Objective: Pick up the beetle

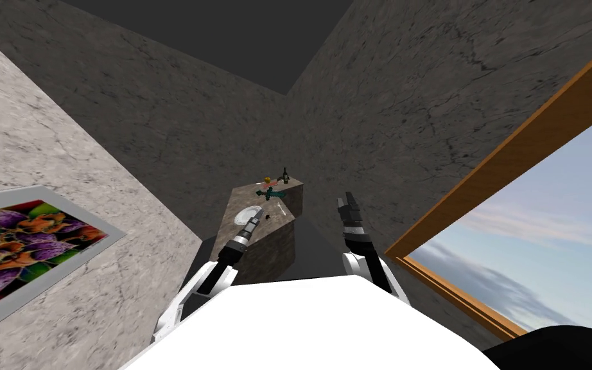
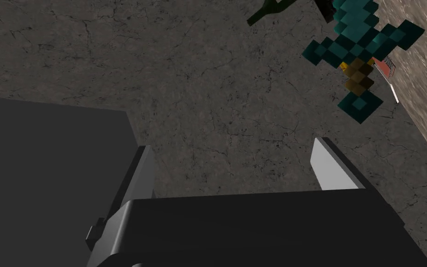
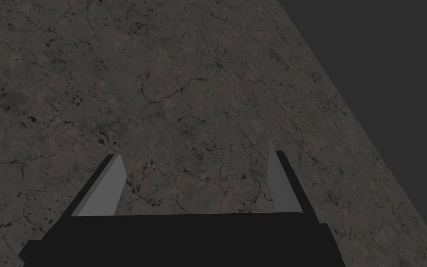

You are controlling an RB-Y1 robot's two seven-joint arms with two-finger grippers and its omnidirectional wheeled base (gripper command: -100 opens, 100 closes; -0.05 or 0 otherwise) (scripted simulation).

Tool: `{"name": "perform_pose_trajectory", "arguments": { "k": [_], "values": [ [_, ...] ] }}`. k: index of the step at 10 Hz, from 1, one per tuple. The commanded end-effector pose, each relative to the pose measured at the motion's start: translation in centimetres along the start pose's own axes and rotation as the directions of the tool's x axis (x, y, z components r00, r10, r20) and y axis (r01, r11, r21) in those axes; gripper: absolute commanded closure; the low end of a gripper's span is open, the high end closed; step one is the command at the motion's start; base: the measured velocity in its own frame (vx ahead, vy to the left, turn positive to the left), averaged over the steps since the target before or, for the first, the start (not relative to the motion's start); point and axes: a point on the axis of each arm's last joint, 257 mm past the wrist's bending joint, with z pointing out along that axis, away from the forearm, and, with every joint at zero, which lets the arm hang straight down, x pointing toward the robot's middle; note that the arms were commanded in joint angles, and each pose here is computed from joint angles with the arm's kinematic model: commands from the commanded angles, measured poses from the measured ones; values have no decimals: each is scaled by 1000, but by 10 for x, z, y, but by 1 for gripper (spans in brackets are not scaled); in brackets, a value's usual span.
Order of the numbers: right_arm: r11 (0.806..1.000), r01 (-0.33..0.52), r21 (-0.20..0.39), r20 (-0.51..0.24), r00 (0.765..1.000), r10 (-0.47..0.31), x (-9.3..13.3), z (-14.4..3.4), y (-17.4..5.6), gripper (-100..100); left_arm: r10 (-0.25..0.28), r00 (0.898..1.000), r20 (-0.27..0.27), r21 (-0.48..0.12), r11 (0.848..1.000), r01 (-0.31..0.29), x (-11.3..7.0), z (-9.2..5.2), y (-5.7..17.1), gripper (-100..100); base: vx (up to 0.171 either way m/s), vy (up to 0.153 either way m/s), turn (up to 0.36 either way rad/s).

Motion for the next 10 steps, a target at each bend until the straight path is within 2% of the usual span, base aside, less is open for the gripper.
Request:
{"name": "perform_pose_trajectory", "arguments": {
  "k": [1, 2, 3, 5, 8, 9, 10],
  "values": [
    [1000, 0, 0, 0, 1000, 0, 0, 0, 0, 0, 25, 999, -43, -62, 998, -27, 9, 0, 24, -100, 8, -38, -121],
    [1000, 0, 0, 0, 1000, 0, 0, 0, 0, 0, 42, 997, -69, -102, 994, -49, 12, -1, 40, -100, 13, -48, -123],
    [1000, 0, 0, 0, 1000, 0, 0, 0, 0, 0, 42, 997, -70, -109, 993, -49, 12, -1, 41, -100, 12, -33, -54],
    [1000, 0, 0, 0, 1000, 0, 0, 0, 0, 0, 77, 989, -122, -183, 978, -99, 17, -6, 72, -100, 6, -32, -127],
    [1000, 0, 0, 0, 1000, 0, 0, 0, 0, 0, 131, 972, -196, -298, 936, -186, 15, -18, 121, -100, 7, -49, -130],
    [1000, 0, 0, 0, 1000, 0, 0, 0, 0, 0, 132, 972, -197, -300, 935, -188, 15, -19, 122, -100, 4, -34, -50],
    [1000, 0, 0, 0, 1000, 0, 0, 0, 0, 0, 150, 964, -220, -335, 917, -218, 12, -24, 138, -100, 4, -31, -102]
  ]
}}
